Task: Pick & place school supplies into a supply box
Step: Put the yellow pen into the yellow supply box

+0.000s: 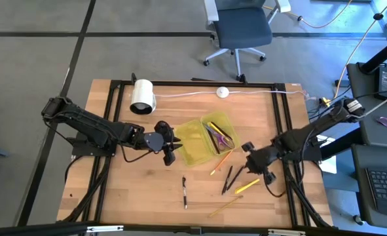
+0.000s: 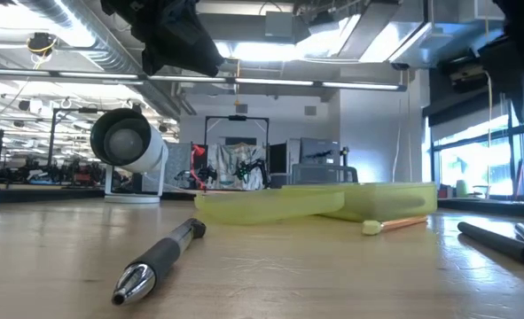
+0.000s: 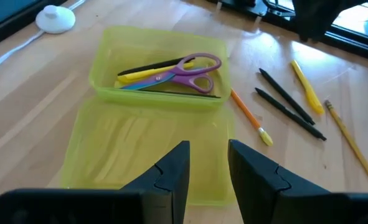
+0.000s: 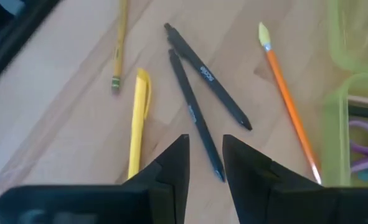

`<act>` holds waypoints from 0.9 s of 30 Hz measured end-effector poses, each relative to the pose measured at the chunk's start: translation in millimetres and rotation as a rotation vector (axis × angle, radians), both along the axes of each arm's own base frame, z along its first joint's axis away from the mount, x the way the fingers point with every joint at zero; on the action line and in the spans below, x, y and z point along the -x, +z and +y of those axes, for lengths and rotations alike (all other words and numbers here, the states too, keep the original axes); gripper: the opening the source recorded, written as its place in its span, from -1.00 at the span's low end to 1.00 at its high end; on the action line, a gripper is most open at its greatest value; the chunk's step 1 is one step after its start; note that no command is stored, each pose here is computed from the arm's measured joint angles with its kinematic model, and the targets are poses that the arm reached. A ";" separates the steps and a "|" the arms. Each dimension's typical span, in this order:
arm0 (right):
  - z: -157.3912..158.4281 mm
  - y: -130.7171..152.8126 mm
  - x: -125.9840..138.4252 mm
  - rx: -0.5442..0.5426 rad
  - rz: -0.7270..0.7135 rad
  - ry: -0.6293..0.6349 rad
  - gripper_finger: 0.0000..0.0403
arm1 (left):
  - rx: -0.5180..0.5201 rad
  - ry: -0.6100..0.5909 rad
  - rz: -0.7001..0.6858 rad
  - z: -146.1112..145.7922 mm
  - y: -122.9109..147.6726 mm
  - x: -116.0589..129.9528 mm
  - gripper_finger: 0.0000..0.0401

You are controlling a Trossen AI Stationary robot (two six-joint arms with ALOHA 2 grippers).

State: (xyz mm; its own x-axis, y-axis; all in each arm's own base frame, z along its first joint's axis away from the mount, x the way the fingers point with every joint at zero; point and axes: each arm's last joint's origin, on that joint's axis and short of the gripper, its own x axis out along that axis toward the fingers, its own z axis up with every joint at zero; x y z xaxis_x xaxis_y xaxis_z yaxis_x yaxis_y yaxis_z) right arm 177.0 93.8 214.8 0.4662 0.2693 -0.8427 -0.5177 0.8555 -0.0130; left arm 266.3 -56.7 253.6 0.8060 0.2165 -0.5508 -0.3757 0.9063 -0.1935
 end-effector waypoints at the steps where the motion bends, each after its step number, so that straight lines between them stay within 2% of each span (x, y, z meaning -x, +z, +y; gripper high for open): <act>1: 3.5 0.3 -0.8 0.019 0.005 0.001 -0.50 | 0.000 0.000 0.000 0.0 0.0 0.0 -0.49; 6: 22.1 6.2 -10.3 0.075 0.046 -0.045 -0.50 | 0.003 0.000 -0.013 -0.2 1.0 -0.7 -0.49; 11: 39.5 4.1 -22.1 0.082 0.112 -0.082 -0.50 | 0.004 0.000 -0.015 -0.2 1.1 -0.8 -0.49; 19: 75.7 -1.3 -41.2 0.049 0.177 -0.138 -0.50 | 0.012 -0.010 -0.013 -0.6 1.2 -0.8 -0.49; 24: 84.8 -8.9 -48.6 -0.035 0.250 -0.230 -0.50 | 0.020 -0.022 -0.011 -1.0 1.1 -0.9 -0.49; 27: 87.6 -14.2 -49.2 -0.066 0.307 -0.215 -0.50 | 0.020 -0.022 -0.013 -1.0 1.2 -1.0 -0.49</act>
